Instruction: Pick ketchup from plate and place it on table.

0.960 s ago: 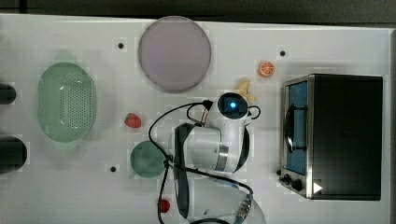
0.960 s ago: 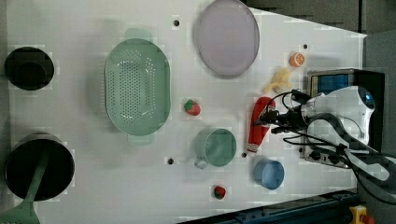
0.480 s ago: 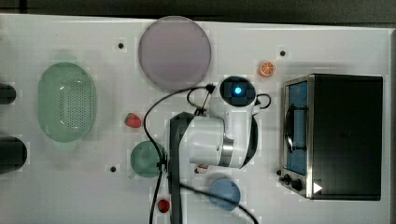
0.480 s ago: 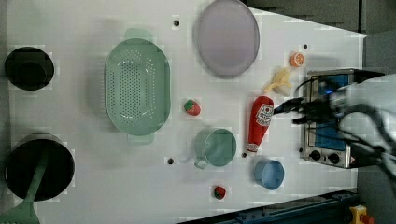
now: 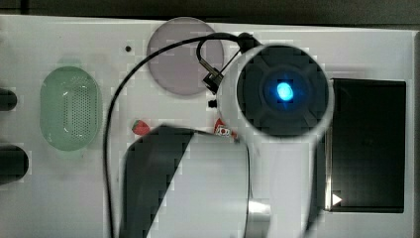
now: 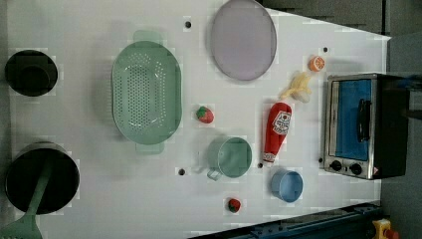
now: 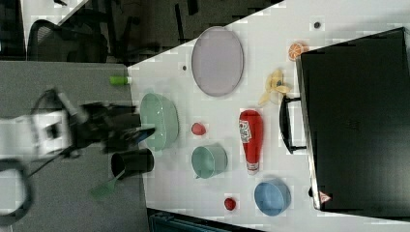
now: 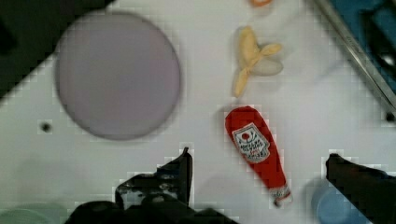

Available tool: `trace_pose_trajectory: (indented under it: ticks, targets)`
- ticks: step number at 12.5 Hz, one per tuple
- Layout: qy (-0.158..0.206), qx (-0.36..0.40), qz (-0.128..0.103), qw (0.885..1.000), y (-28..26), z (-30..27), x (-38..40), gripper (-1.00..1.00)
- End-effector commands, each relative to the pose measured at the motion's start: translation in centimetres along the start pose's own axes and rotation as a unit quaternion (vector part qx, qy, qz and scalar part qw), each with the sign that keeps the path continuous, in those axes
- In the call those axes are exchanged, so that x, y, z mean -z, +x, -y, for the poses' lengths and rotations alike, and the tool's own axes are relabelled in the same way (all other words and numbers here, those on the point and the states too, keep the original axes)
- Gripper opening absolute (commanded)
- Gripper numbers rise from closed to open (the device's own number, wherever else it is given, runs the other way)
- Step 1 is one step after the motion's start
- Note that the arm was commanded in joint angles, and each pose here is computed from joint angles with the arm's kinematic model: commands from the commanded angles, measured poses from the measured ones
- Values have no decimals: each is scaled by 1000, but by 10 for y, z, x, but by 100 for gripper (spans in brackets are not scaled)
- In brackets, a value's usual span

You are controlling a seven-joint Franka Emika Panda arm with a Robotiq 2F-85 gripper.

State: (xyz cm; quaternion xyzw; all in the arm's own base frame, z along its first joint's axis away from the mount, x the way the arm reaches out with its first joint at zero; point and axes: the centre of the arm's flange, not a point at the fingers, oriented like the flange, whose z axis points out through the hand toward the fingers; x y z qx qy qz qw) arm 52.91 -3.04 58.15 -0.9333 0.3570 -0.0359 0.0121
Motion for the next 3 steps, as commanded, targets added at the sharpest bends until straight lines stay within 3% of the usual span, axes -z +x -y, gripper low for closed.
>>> trace_pose_trajectory:
  ticks: [1, 3]
  targets:
    - [-35, -83, 40, 995, -9, 5, -11, 100]
    - [-29, -83, 32, 996, -8, 6, -4, 100]
